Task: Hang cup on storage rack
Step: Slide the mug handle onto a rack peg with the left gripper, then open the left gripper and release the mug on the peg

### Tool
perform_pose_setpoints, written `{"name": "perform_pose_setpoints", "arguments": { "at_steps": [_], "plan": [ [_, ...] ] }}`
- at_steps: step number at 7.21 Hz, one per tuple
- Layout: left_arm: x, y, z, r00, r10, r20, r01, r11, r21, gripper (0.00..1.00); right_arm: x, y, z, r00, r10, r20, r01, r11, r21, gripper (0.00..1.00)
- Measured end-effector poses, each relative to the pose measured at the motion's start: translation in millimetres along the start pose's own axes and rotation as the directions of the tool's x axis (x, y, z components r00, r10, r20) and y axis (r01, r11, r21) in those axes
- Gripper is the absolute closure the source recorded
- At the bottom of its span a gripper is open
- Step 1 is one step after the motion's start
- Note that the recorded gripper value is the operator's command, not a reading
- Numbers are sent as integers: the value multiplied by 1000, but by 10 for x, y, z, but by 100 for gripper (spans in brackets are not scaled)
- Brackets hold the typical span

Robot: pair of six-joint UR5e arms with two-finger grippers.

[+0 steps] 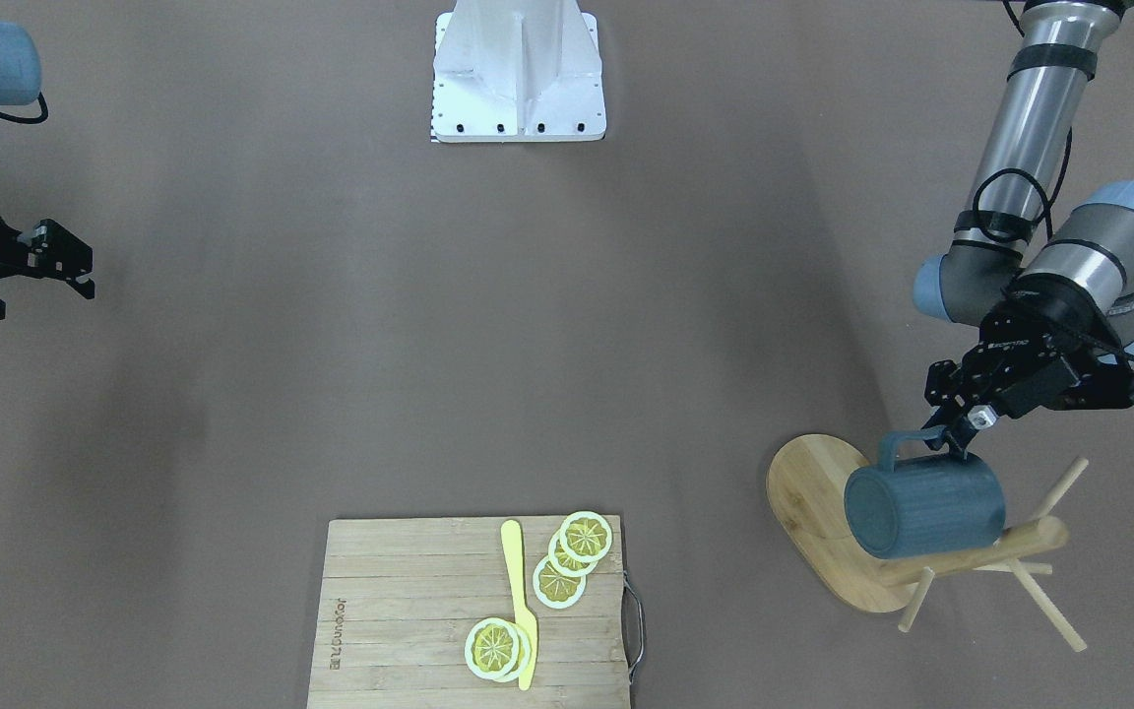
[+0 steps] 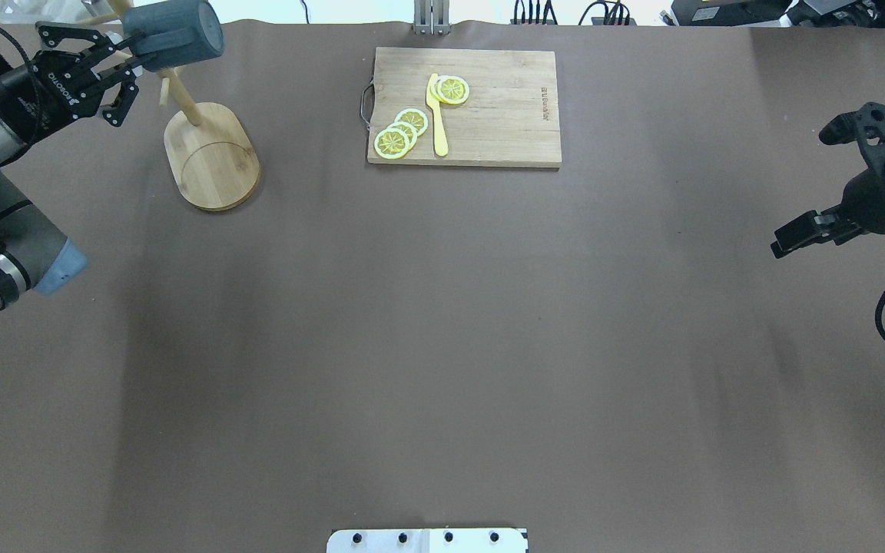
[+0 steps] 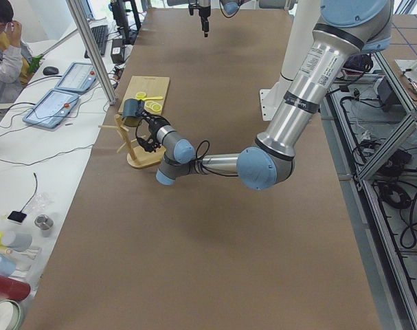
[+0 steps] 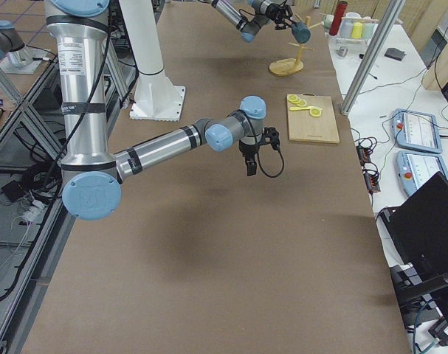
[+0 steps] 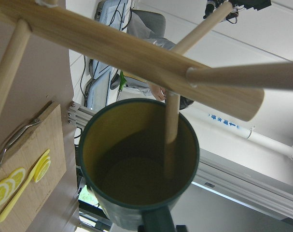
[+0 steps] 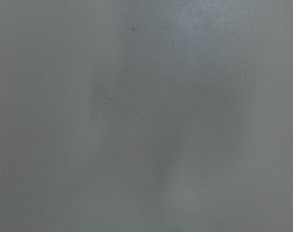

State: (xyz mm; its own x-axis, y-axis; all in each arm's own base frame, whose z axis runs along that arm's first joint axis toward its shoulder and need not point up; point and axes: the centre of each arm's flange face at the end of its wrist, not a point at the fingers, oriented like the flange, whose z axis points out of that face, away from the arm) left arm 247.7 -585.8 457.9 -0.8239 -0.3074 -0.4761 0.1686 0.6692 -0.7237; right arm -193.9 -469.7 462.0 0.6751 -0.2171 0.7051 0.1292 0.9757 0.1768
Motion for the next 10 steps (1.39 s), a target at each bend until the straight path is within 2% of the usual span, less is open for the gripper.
{"name": "perform_pose_setpoints", "arguments": {
  "at_steps": [2,3,4,5,6,10],
  "plan": [
    [40,-48,-23,1000,-7,-3,7,1000,11,100,-4,-1,-2,1000,0,2,0,1000,-1,0],
    [41,-56,-27,1000,-8,-3,8,1000,13,90,-7,-2,-4,1000,-1,3,1,1000,0,0],
    [42,-58,-27,1000,-8,-3,8,1000,13,86,-12,-4,-6,1000,-1,5,1,1000,-1,0],
    [40,-61,-28,1000,-6,-3,6,1000,15,63,-17,-5,-7,1000,-2,7,2,1000,-1,0],
    [36,-66,-26,1000,-2,-3,2,1000,17,52,-19,-6,-8,1000,-2,8,2,1000,-2,0],
    [42,-74,-23,1000,-1,-1,1,1000,23,42,-24,-8,-23,1000,-3,10,3,1000,0,0]
  ]
}}
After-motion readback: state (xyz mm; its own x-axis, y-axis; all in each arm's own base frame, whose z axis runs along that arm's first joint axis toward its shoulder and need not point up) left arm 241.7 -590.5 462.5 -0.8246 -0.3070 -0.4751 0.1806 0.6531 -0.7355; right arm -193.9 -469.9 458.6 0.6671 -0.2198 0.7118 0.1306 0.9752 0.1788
